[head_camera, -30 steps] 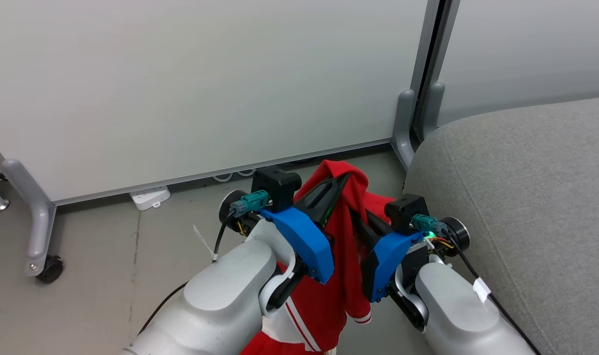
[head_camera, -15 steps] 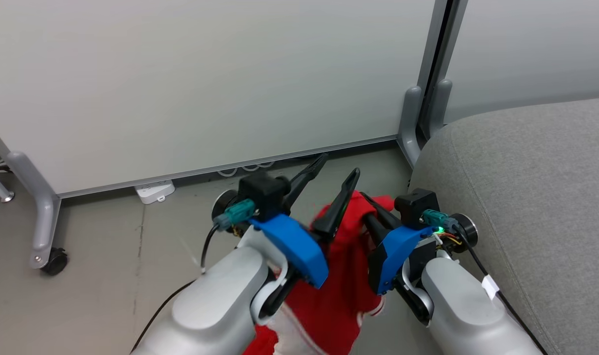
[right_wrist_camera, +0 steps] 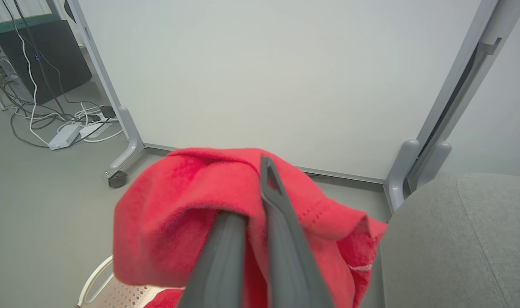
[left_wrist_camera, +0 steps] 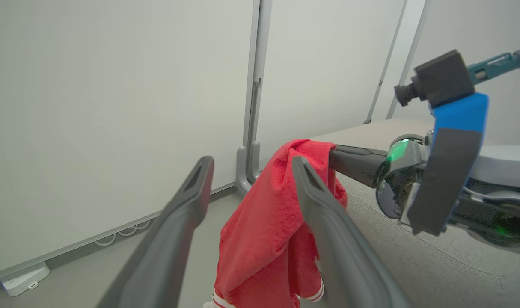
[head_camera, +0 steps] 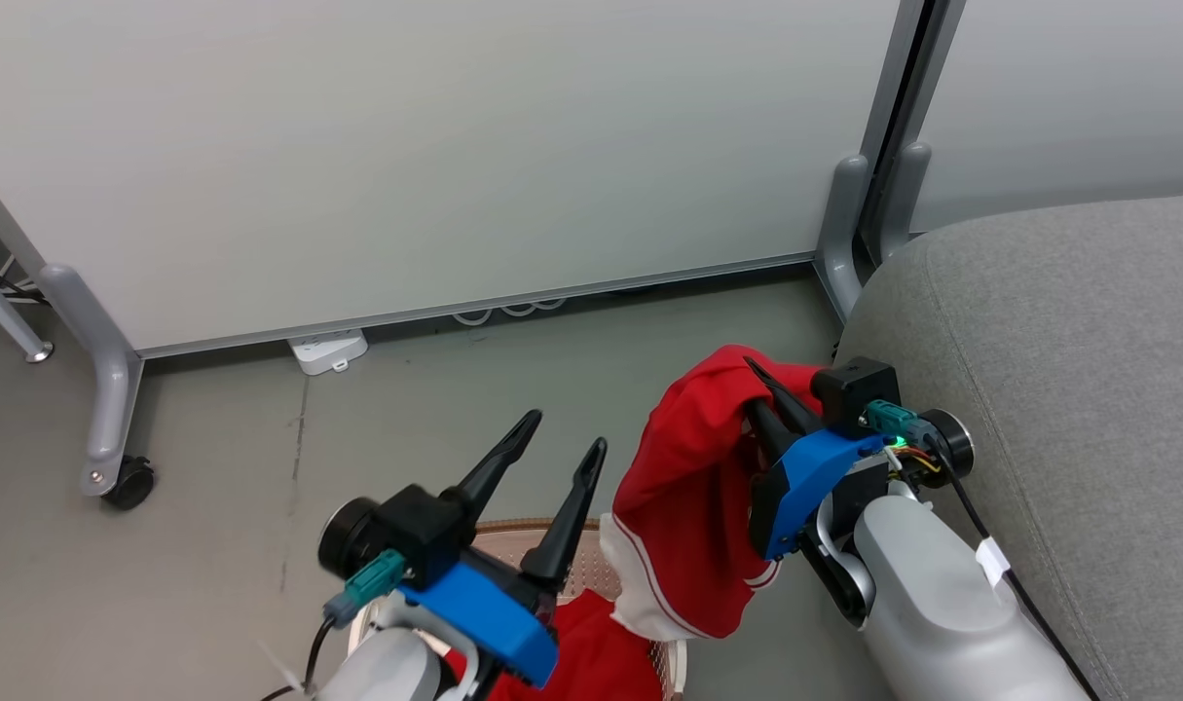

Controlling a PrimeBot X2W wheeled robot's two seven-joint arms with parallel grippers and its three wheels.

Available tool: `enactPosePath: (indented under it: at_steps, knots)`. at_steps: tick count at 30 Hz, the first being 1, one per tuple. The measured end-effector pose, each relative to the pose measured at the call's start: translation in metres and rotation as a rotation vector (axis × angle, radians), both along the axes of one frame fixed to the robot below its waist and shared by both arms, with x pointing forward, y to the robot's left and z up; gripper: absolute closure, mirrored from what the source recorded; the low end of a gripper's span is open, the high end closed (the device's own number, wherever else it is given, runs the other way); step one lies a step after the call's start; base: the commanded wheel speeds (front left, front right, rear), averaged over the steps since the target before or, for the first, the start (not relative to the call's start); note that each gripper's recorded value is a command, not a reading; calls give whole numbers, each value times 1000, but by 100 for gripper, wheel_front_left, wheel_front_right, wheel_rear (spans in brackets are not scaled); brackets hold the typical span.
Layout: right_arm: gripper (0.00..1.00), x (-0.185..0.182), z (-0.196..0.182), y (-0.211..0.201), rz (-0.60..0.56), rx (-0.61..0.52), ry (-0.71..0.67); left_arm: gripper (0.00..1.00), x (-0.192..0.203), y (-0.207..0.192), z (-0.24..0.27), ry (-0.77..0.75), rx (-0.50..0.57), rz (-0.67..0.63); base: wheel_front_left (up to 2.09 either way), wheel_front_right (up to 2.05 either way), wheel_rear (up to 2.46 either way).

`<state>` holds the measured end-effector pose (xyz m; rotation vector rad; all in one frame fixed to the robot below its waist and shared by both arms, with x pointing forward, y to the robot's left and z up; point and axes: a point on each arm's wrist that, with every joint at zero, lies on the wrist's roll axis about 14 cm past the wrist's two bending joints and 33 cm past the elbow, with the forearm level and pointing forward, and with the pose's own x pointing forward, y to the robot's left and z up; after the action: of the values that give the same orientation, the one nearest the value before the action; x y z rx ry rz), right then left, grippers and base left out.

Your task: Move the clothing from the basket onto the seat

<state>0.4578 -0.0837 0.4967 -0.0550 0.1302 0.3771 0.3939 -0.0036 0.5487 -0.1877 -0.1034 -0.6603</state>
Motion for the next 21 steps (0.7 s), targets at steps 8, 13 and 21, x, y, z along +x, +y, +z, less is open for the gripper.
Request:
enactPosePath:
  at_steps: [8,13,21]
  knots:
    - [100,1,1,3,3,4,-5,0,-8,33,-24,36,22,104,0,0,0]
    - [100,1,0,4,6,7,2,0,-12,45,-35,60,33,141,0,0,0]
    - [100,-1,-2,7,10,8,7,0,-13,54,-41,73,36,172,0,0,0]
